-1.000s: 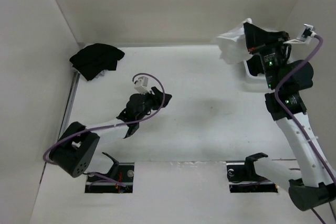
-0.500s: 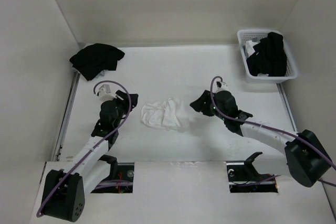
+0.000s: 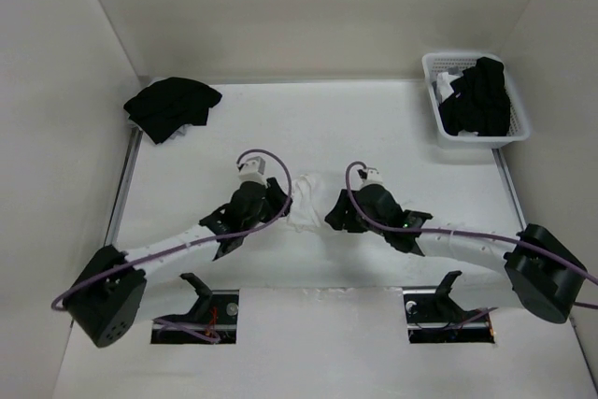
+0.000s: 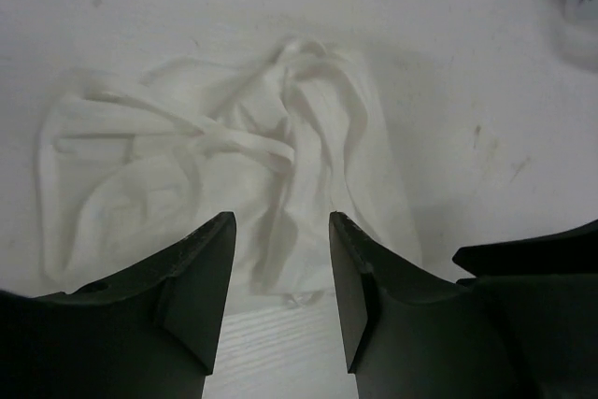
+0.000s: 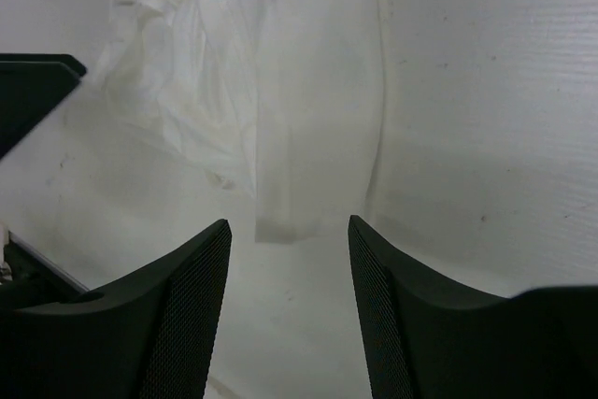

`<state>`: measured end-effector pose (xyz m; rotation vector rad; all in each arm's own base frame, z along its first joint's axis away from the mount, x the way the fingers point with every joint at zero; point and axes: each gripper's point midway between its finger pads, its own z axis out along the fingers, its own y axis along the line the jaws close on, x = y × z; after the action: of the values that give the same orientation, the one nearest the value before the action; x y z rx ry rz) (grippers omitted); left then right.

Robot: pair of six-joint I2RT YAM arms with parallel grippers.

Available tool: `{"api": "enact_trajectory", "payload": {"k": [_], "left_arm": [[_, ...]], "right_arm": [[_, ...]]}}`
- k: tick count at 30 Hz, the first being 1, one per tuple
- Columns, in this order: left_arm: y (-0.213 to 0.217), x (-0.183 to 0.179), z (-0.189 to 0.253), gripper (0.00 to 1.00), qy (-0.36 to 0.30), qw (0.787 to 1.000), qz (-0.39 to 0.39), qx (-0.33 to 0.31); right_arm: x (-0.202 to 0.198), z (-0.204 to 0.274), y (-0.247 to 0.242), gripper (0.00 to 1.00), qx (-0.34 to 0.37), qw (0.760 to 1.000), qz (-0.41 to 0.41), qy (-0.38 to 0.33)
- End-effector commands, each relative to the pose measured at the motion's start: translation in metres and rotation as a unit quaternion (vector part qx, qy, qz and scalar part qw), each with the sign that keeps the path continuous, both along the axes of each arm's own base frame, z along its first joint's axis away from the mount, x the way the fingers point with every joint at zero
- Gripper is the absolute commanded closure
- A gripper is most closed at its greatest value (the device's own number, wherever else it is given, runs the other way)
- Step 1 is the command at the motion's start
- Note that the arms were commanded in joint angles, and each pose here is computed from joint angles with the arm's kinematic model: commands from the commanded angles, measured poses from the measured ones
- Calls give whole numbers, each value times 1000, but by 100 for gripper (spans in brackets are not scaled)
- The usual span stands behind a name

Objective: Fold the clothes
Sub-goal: Move the tank top to the center of the board, then flatten the tank top out

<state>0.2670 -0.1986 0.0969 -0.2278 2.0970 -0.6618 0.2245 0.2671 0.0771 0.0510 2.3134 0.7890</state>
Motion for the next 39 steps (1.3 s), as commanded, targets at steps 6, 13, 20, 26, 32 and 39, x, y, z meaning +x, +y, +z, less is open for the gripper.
{"api": "enact_trajectory", "payload": {"k": [6, 13, 20, 26, 32, 39], "left_arm": [[-50, -8, -13, 61, 1, 997, -73, 39], [-48, -9, -23, 60, 12, 996, -72, 49], [-49, -16, -29, 64, 28, 994, -90, 47], [-36, -28, -33, 60, 42, 995, -76, 43], [-40, -30, -48, 65, 62, 993, -84, 47], [-36, -28, -54, 75, 69, 993, -78, 50]], "right_arm": [[-14, 1, 30, 39, -23, 999, 26, -5], [-3, -6, 29, 52, -53, 998, 13, -14], [7, -15, 25, 70, -85, 996, -4, -15], [10, -10, 19, 86, -85, 996, -15, -25], [11, -7, 9, 89, -83, 996, -26, -31], [14, 1, -1, 89, -75, 996, -39, -41]]}}
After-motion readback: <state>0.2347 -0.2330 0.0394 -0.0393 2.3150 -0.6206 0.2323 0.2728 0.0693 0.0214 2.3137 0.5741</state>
